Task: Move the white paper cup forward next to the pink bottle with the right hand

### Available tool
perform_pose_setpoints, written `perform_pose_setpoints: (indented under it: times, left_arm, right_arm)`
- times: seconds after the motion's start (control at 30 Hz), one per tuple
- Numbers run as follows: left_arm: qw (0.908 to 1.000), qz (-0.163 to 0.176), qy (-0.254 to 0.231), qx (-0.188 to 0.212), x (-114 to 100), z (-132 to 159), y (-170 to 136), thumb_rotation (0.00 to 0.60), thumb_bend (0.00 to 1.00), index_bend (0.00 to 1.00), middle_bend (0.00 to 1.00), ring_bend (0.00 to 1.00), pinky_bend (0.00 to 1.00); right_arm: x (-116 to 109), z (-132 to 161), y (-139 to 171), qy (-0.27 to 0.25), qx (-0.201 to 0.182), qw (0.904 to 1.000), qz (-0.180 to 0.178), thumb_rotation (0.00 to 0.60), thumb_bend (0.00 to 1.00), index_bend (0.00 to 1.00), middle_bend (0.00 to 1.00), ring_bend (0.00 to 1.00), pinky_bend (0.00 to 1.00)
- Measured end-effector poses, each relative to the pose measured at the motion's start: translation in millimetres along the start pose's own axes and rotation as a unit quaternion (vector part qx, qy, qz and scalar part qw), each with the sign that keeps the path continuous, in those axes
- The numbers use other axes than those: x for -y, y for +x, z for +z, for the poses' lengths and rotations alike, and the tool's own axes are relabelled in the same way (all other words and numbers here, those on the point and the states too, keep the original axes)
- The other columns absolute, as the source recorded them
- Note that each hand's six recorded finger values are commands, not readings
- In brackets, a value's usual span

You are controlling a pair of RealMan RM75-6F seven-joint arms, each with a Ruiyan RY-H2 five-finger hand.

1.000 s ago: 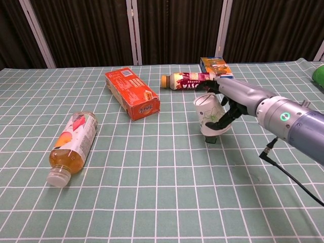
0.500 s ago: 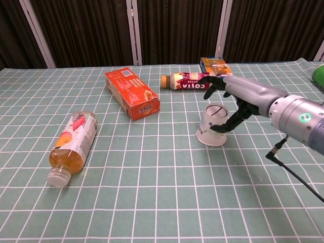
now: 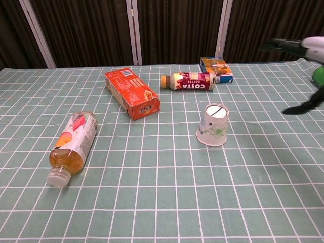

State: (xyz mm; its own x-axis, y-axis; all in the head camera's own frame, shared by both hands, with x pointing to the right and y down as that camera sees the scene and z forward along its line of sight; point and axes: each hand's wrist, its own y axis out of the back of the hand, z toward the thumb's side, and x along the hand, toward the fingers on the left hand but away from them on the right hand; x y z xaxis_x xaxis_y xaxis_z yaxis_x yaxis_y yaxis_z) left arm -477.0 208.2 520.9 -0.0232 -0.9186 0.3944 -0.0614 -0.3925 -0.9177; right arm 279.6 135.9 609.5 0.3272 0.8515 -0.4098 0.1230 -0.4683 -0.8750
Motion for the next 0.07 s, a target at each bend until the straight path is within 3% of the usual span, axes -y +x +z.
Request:
perform_pose_setpoints:
  times: [0.07]
  left_arm:
    - [1.0,0.005,0.005,0.0,0.1,-0.2,-0.5,0.6,0.0,0.0,0.0,0.0,0.0]
  right_arm:
    - [-8.4,-22.2,21.9,0.028,0.015,0.9995,-0.004,0.6,0.0,0.0,0.0,0.0,0.0]
